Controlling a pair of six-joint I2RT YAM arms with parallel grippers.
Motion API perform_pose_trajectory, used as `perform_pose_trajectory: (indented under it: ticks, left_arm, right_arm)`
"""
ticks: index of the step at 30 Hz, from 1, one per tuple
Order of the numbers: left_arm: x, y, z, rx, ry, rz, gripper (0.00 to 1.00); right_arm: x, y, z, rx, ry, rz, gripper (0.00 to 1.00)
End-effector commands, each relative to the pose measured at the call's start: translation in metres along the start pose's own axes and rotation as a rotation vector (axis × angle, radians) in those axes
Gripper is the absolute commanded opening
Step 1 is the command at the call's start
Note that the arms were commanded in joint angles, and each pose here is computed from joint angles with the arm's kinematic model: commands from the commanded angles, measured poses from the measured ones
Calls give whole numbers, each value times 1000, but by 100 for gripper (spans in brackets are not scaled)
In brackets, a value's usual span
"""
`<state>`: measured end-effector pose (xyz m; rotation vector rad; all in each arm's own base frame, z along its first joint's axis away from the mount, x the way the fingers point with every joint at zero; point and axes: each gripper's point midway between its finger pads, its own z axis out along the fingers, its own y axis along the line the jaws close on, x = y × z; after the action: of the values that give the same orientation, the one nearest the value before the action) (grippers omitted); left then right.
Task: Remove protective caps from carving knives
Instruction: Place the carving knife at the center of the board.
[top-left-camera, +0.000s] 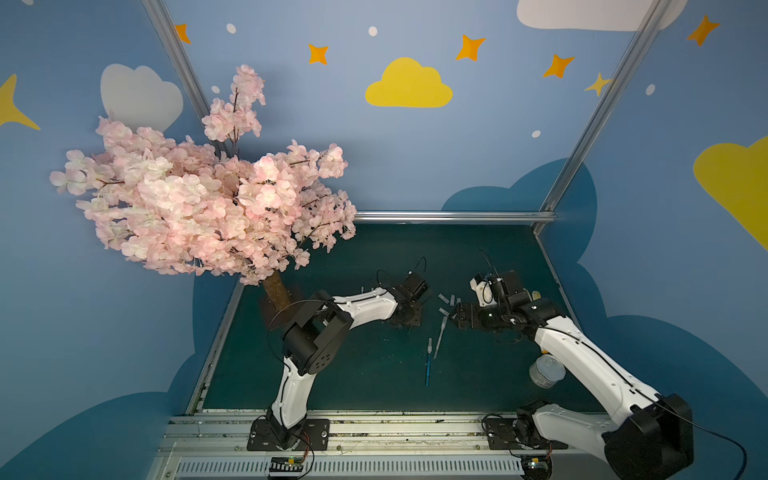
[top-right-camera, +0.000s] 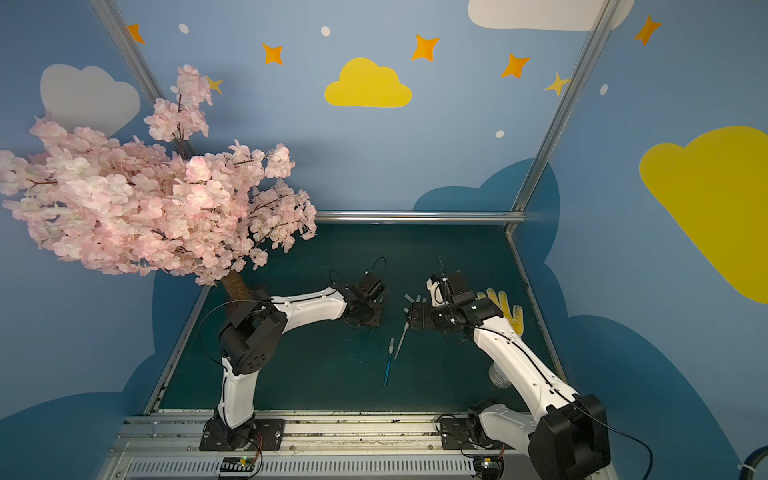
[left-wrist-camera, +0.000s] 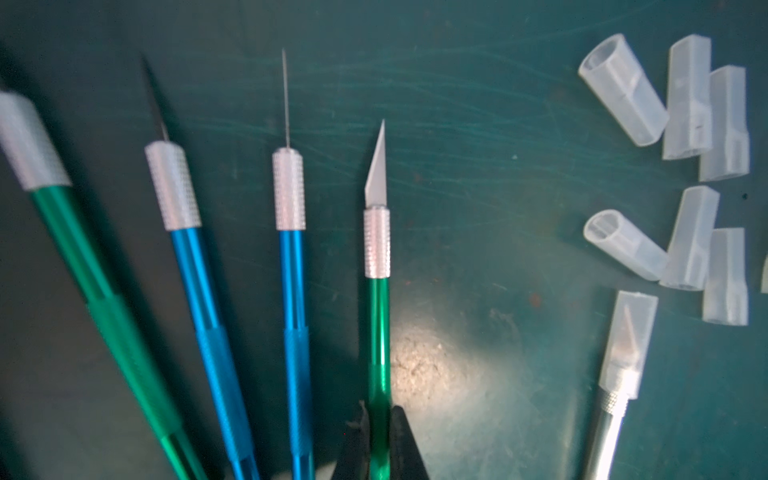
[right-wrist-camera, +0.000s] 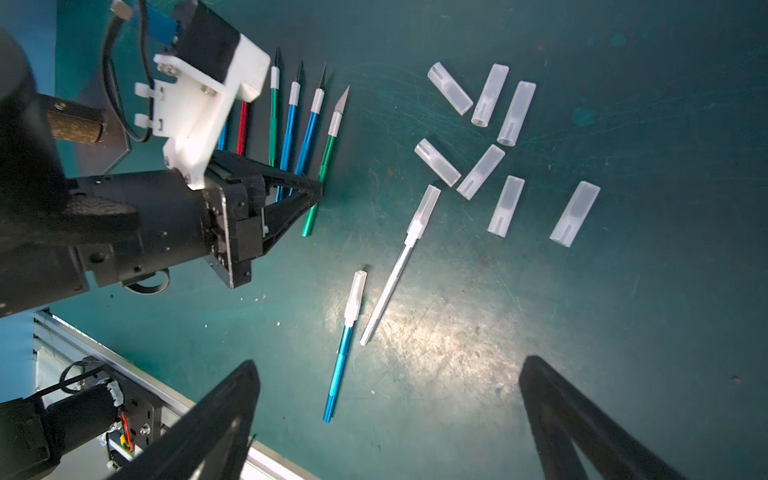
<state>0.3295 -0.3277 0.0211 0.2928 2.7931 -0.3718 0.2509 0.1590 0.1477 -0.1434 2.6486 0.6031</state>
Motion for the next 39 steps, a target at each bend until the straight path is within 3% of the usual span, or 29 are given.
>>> perform_pose_trajectory:
  ticks: [1,6,13,22,29,39]
  left_arm:
    - [4,8,6,-33,26,-3,17]
    - [1,7,-1,-30,12,-5,26]
    - [-5,1,-17,0,-23,-5,36]
    - [0,-8,-36,67,-50,-6,40]
    - [31,-23,-49,105,-26,-10,37]
    - [102,-52,-58,108,35,-14,37]
  right_arm:
    - [5,-3,-5,13,-7,7,98]
    - [0,-10,-14,50,-72,46,98]
    - [-5,-8,-24,11,-189,0,98]
    - [3,-13,-28,29,-179,-9,96]
    - [9,-13,-32,31,-153,-1,96]
    - [18,-20,-37,61,-150,11,96]
